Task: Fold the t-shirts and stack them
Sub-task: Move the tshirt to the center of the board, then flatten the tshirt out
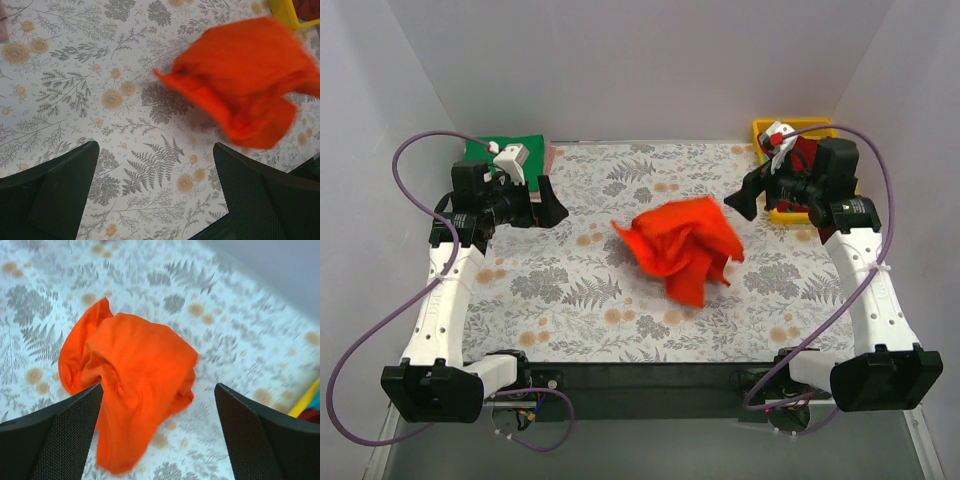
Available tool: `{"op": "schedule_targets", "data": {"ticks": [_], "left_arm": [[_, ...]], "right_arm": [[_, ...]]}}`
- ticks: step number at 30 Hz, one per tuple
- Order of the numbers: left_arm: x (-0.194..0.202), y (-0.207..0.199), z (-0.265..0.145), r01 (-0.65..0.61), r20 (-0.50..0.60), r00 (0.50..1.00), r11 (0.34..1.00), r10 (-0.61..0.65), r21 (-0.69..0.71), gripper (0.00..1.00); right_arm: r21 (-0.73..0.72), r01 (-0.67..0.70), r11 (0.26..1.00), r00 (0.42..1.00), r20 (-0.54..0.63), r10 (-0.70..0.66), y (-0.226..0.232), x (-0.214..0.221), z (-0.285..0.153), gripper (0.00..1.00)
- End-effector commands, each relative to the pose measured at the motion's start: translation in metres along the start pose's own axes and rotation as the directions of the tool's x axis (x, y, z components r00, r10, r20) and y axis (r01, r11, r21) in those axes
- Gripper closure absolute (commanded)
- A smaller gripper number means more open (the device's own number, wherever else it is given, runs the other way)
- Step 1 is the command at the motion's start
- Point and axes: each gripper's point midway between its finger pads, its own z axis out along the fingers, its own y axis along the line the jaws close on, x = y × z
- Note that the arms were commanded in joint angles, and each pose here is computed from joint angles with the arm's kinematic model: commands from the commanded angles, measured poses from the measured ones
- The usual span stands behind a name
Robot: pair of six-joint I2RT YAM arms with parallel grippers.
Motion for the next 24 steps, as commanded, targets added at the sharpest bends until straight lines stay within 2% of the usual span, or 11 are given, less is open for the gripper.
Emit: {"op": "schedule_targets", "data": {"ticks": [1,5,7,9,10,12,13,14,17,18,24], "left_arm": [[0.005,-0.019,-0.015,-0.108,0.0,0.994,0.99,0.108,0.09,0.02],[0.037,-0.033,-0.015,-0.214,-0.023,0.974,0.947,0.226,0.238,0.02],[0.054,-0.029,-0.007,-0.231,-0.05,0.967,0.938,0.252,0.258,0.02],[0.068,-0.024,0.002,-0.242,-0.077,0.959,0.932,0.271,0.269,0.02],[0.075,-0.02,0.008,-0.242,-0.101,0.955,0.931,0.278,0.274,0.02],[0.093,-0.016,0.018,-0.258,-0.141,0.941,0.923,0.307,0.286,0.09],[0.103,-0.014,0.025,-0.252,-0.175,0.934,0.92,0.313,0.299,0.13],[0.117,-0.014,0.029,-0.253,-0.206,0.923,0.915,0.326,0.316,0.22],[0.15,-0.025,0.04,-0.277,-0.285,0.876,0.89,0.389,0.362,0.31],[0.171,-0.031,0.044,-0.302,-0.323,0.843,0.875,0.43,0.378,0.35],[0.199,-0.049,0.066,-0.424,-0.326,0.763,0.813,0.558,0.399,0.39]], "right_arm": [[-0.062,-0.124,0.99,0.978,-0.173,0.112,0.017,0.072,0.002,0.02],[-0.064,-0.205,0.977,0.941,-0.287,0.179,0.027,0.122,0.003,0.02],[-0.061,-0.254,0.965,0.91,-0.354,0.217,0.031,0.149,0.004,0.02],[-0.06,-0.29,0.955,0.881,-0.406,0.242,0.033,0.17,0.006,0.06],[-0.055,-0.301,0.952,0.869,-0.426,0.25,0.033,0.177,0.006,0.12],[-0.058,-0.341,0.938,0.839,-0.469,0.277,0.038,0.196,0.009,0.19],[-0.06,-0.357,0.932,0.828,-0.483,0.286,0.041,0.201,0.009,0.26],[-0.068,-0.386,0.92,0.807,-0.508,0.301,0.046,0.212,0.011,0.29],[-0.093,-0.427,0.899,0.772,-0.556,0.309,0.061,0.23,0.015,0.34],[-0.101,-0.437,0.894,0.759,-0.575,0.306,0.067,0.237,0.017,0.35],[-0.116,-0.475,0.872,0.689,-0.666,0.287,0.092,0.27,0.028,0.37]]}}
